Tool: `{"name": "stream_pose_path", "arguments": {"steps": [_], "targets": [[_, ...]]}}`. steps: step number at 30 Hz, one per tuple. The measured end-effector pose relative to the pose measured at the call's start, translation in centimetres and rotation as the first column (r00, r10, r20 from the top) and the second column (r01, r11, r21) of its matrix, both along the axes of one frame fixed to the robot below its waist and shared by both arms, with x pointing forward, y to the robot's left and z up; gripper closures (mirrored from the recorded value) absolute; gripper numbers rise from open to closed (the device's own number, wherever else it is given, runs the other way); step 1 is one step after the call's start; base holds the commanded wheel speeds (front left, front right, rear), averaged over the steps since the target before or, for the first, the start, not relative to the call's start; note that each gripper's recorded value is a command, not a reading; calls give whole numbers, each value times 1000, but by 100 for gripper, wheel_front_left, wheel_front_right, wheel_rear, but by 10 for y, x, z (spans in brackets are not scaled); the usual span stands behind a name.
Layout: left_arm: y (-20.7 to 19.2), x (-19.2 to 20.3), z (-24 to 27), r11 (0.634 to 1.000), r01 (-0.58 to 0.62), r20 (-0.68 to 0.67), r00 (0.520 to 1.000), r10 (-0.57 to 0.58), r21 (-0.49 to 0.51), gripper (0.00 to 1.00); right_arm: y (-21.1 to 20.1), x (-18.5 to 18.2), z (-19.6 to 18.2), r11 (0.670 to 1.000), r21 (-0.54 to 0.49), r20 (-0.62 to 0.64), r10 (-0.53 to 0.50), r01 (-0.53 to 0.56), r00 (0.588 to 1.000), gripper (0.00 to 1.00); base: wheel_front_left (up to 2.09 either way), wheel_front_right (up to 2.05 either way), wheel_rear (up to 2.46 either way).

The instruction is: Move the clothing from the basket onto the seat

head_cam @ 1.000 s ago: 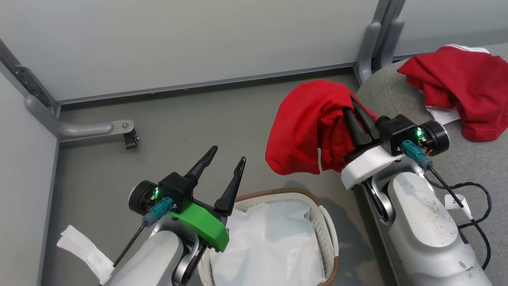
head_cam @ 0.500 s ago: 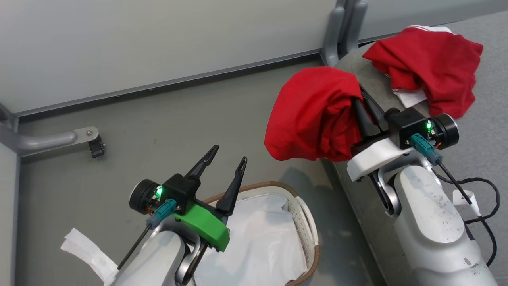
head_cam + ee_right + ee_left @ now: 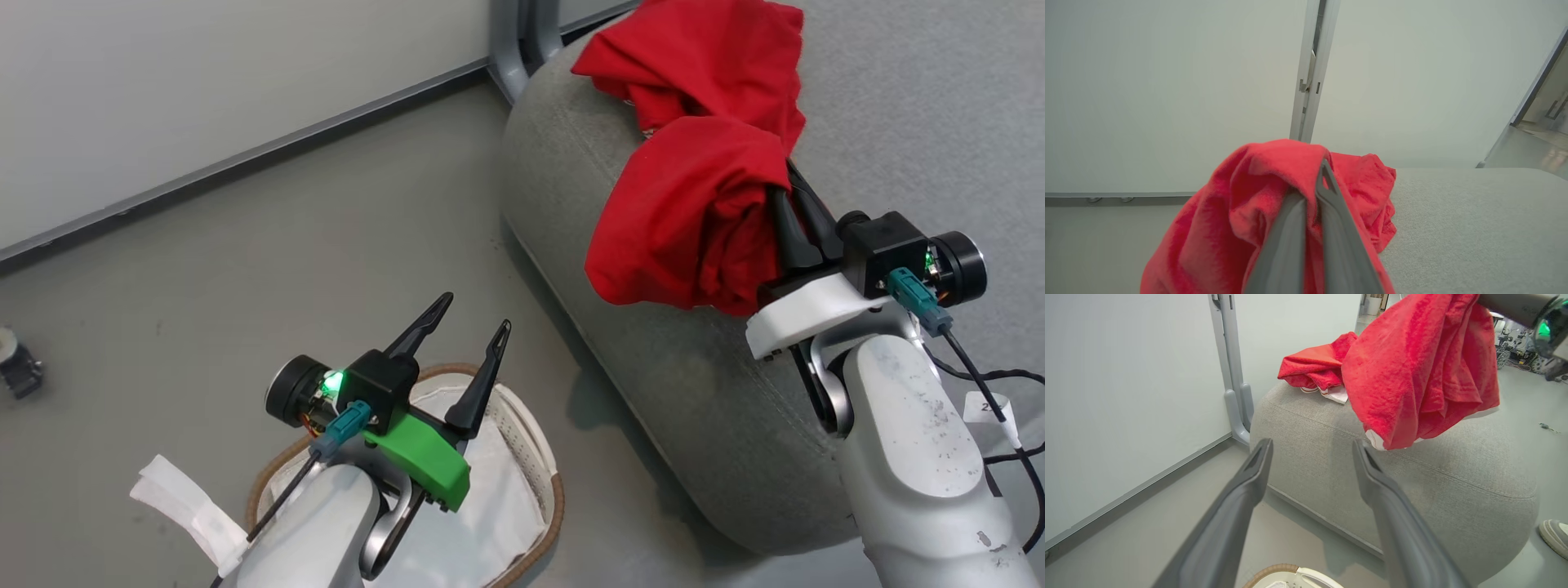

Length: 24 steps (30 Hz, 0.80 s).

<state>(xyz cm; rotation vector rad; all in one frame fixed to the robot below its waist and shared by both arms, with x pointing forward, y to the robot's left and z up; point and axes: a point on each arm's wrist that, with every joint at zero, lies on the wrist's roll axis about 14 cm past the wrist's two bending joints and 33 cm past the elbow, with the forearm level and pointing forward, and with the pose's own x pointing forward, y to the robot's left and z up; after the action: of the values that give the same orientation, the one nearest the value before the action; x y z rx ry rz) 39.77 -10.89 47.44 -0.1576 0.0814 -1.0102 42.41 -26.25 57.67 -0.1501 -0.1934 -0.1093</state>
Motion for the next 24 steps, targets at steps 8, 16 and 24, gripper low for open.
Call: {"name": "stream_pose_path", "arguments": {"steps": [8, 16, 24], "targets": [[-32, -6, -12, 995, 96, -32, 995, -97, -23, 0, -32, -14, -14, 995, -26, -50, -94, 92, 994, 100, 0, 0, 0], [-27, 2, -19, 996, 83, -40, 996, -84, -32, 0, -39, 28, 33, 973, -200, 51, -105, 113, 993, 100, 0, 0, 0], [-5, 21, -16, 1000, 8, -13, 1000, -9, -25, 0, -62, 82, 115, 911, -367, 215, -115, 189, 970, 100, 0, 0, 0]]}}
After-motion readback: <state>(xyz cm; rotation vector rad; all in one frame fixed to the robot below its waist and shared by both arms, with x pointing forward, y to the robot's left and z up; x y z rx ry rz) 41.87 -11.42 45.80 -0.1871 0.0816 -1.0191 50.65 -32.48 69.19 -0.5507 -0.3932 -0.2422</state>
